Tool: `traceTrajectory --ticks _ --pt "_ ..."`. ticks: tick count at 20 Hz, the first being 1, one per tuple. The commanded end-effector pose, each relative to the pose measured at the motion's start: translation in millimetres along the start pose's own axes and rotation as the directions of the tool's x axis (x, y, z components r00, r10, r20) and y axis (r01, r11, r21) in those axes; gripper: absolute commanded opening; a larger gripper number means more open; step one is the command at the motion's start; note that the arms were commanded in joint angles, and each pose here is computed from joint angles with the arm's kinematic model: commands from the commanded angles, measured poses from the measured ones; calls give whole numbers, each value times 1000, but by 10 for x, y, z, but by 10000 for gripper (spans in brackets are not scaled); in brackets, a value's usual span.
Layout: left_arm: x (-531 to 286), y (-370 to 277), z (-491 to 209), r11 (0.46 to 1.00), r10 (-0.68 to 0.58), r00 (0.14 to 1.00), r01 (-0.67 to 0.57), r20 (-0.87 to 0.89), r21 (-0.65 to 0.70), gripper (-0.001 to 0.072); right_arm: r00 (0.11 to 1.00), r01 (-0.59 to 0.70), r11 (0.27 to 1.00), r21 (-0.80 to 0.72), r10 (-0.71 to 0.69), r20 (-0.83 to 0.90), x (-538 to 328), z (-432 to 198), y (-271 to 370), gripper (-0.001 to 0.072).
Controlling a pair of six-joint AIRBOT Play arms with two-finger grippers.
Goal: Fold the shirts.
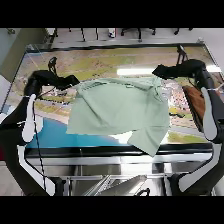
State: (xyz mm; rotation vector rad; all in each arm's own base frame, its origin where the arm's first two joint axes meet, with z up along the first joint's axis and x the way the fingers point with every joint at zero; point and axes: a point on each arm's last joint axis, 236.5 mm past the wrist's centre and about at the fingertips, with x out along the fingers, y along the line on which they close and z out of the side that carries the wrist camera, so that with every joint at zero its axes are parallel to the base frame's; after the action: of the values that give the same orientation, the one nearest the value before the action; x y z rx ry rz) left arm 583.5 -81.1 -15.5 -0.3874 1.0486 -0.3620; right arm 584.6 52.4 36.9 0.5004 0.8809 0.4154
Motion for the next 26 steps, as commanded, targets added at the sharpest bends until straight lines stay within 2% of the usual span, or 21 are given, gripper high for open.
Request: traceTrajectory --ticks 1,5,8,10,16,17,18,21,22,24,26 --pt "-719 103 -262 998 -53 975 47 -217 -33 691 989 -28 997 77 38 -140 -652 -269 -187 293" --pt "-1107 433 -1073 978 -126 892 39 -433 -205 690 967 -2 970 245 64 -247 -1160 -944 -538 293" --pt "-935 521 -1717 962 -175 849 41 -498 -268 690 955 78 930 359 34 -296 -1300 -1513 -852 299" --pt "-794 555 -2091 949 -205 816 32 -540 -313 690 943 86 905 418 62 -327 -1303 -1782 -930 307" --pt "-604 600 -2429 937 -212 799 2 -563 -349 690 924 75 895 440 104 -369 -1236 -2103 -920 308" --pt "-567 556 -2417 940 -215 795 10 -567 -342 690 924 79 893 443 102 -368 -1223 -2117 -930 346" --pt "-519 506 -2420 945 -214 788 16 -577 -328 690 926 84 893 443 94 -366 -1199 -2123 -943 448" --pt "-324 295 -2542 960 -212 742 35 -636 -279 689 930 111 895 432 60 -363 -1105 -2147 -1016 454" --pt "-278 236 -2601 963 -212 725 43 -655 -265 577 931 116 894 432 54 -361 -1070 -2149 -1040 454" --pt "-251 122 -2698 973 -217 691 97 -690 -208 29 931 134 892 433 37 -364 -1011 -2174 -1121 455" --pt "-258 114 -2697 976 -208 691 102 -692 -192 17 923 136 884 447 50 -381 -964 -2244 -1155 455"
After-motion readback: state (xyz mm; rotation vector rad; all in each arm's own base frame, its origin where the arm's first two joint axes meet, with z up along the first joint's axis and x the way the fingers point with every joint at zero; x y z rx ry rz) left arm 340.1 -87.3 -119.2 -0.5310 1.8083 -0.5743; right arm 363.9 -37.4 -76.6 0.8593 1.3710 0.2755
